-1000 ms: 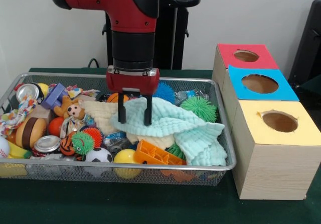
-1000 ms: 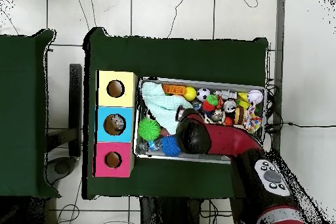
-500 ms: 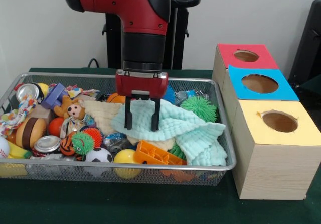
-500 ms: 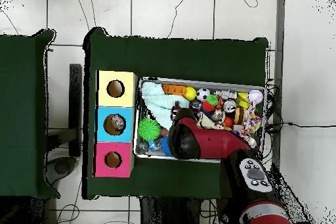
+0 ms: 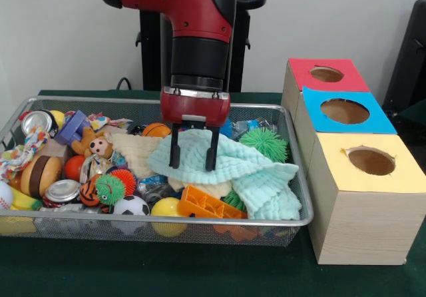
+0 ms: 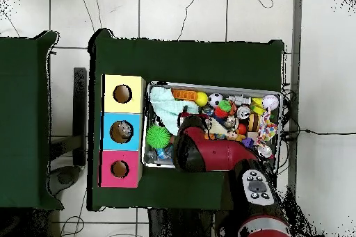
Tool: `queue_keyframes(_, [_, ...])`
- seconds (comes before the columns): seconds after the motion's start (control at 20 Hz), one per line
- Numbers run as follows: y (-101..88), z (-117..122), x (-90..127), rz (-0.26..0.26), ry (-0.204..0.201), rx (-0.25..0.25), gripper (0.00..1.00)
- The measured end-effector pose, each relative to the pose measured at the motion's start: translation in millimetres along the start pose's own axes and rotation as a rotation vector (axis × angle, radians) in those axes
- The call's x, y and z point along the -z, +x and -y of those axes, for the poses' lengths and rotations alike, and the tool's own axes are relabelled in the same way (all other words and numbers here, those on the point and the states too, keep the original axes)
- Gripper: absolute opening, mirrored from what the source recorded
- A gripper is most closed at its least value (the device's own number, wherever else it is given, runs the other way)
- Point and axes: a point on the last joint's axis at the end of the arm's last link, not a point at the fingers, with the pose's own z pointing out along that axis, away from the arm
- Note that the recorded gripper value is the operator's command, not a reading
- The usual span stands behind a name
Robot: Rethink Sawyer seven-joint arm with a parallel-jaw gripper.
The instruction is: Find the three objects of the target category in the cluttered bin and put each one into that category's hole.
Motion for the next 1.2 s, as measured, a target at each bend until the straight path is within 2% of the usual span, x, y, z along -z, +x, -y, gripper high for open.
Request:
queue_keyframes(0.45, [0.5, -1.0, 5.5, 0.008, 0.021, 0.029, 1.00])
queue_keyframes(0.8, [3.9, 9.5, 7.2, 0.002, 0.040, 0.031, 1.00])
queue_keyframes(1.2, [16.5, 48.3, 5.5, -0.010, 0.061, 0.021, 1.00])
